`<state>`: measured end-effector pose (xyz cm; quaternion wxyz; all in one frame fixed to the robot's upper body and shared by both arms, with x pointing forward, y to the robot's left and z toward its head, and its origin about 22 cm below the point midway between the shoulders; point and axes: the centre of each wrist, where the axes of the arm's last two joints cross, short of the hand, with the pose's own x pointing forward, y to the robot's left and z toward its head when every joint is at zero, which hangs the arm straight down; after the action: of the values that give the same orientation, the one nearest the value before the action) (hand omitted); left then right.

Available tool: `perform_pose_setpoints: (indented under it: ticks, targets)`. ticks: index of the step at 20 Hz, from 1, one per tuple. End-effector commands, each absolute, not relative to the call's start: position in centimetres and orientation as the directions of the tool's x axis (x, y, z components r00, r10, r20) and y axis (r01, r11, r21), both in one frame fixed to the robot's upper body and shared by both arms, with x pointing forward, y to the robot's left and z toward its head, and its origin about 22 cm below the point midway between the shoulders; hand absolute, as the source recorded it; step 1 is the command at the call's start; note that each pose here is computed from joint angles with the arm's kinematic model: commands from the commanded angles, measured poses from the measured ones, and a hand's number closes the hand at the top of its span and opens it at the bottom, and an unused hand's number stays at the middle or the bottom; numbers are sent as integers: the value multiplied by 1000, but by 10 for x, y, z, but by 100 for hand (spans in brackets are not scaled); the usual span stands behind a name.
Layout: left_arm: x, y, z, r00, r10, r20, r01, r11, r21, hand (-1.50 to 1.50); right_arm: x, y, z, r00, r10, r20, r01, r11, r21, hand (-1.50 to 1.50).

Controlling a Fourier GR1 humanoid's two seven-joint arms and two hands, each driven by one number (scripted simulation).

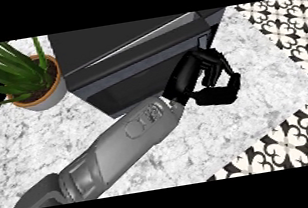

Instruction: Pick up the milk, place it into the microwave and close the microwave

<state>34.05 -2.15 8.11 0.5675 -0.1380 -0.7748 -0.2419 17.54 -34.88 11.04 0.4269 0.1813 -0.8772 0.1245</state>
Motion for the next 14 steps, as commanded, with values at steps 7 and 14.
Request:
perform_pose_setpoints:
  ticks: [7,14]
  targets:
    - [359,-29,105,-340,-65,938,432,875,217,150,182,-359,131,-579,-182,795,-439,891,-116,-150]
    - [360,-30,108,-350,-52,935,418,885,205,150,186,-367,145,-593,-147,792,-424,893,-152,-150]
